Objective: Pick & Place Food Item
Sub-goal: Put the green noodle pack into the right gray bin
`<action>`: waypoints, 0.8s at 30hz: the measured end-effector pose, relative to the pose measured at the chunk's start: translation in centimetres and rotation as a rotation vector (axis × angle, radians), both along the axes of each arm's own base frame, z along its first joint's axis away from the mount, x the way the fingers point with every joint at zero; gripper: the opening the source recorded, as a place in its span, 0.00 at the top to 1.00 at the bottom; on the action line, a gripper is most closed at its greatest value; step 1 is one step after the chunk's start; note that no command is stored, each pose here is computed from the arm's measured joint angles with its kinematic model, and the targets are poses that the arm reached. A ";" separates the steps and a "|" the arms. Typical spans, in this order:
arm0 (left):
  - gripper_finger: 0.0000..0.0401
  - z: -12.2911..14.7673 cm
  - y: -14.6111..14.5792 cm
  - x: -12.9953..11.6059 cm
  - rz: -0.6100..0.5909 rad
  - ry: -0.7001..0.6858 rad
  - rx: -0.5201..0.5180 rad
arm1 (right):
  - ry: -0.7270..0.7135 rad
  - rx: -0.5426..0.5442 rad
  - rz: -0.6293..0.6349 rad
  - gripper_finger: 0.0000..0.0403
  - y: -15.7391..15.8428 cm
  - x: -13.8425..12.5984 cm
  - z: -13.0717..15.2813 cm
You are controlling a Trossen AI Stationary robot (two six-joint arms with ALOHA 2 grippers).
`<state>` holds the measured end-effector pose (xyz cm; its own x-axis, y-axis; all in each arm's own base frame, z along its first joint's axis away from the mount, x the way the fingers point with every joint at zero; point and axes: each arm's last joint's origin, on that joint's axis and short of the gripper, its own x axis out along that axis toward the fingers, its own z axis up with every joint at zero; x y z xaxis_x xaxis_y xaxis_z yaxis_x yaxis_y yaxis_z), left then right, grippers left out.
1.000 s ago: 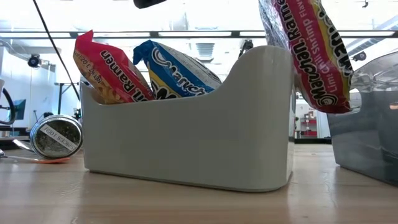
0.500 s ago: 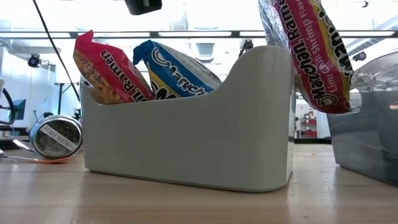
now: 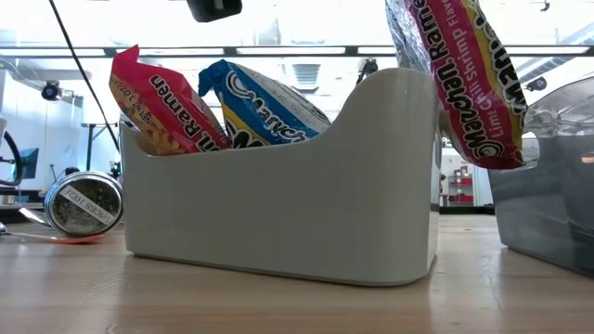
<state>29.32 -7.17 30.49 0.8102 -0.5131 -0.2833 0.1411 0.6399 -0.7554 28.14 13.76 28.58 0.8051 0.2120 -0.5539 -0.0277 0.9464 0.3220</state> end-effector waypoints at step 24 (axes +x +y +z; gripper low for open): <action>0.35 0.0 0.0 0.0 0.000 0.003 0.001 | 0.065 -0.028 0.035 0.95 -0.1 1.0 -1.6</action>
<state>29.31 -7.17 30.46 0.8093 -0.5129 -0.2862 0.1390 0.6407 -0.7551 29.11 13.66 26.94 0.7598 0.2235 -0.6105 -0.0414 0.9538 0.2975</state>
